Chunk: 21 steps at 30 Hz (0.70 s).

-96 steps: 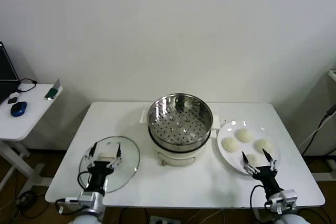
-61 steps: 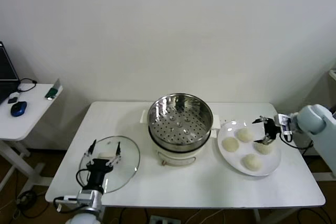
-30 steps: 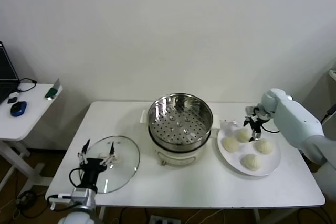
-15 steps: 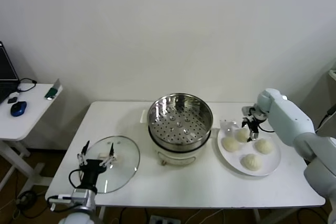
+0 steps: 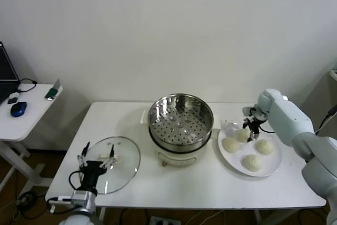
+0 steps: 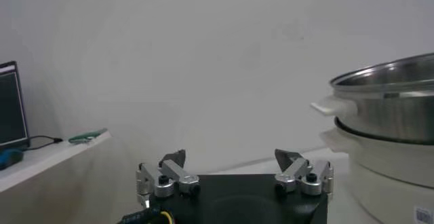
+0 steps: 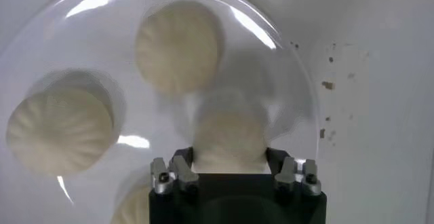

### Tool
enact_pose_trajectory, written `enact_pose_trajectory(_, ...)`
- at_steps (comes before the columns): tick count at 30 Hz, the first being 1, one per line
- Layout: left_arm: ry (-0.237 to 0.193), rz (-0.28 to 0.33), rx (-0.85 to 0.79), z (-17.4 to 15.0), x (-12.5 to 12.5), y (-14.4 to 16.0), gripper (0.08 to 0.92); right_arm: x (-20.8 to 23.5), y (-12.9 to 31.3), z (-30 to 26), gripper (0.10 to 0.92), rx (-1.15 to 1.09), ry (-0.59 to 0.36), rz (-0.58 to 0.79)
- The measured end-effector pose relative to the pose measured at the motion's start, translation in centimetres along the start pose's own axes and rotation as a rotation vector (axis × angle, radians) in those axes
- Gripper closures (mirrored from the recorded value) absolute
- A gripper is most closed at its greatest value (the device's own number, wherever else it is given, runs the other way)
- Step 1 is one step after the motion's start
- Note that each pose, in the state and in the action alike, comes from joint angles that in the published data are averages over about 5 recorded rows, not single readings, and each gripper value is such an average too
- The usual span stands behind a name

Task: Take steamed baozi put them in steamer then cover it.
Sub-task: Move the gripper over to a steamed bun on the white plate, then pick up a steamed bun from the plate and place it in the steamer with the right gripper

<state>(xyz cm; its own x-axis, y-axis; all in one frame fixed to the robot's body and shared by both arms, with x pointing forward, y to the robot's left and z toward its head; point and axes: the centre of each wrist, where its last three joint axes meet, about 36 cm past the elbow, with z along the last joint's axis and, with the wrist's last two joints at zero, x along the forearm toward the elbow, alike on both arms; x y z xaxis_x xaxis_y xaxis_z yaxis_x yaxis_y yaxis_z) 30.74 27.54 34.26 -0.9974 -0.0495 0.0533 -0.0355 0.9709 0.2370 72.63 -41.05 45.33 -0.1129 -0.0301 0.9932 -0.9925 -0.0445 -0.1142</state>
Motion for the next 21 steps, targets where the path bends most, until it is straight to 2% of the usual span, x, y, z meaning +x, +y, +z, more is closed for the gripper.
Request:
enact_pose_trajectory(6, -0.004, -0.001, 0.001, -0.2, 0.1, 0.0, 0.177, 1.2, -0.4, 0.1, 0.343, 0.013, -0.006, 0.008)
enact_pose_trajectory(10, -0.006, -0.004, 0.001, -0.3, 0.2, 0.1, 0.177, 3.6, -1.2, -0.1, 0.344, 0.047, -0.006, 0.026)
enact_pose_trajectory(15, -0.008, -0.007, 0.001, -0.4, 0.4, 0.2, 0.177, 8.5, -3.0, -1.7, 0.344, 0.144, 0.007, 0.062)
enact_pose_trajectory(21, -0.008, -0.003, 0.002, -0.5, 0.7, 0.1, 0.177, 16.2, -5.5, -6.3, 0.344, 0.331, 0.025, 0.122)
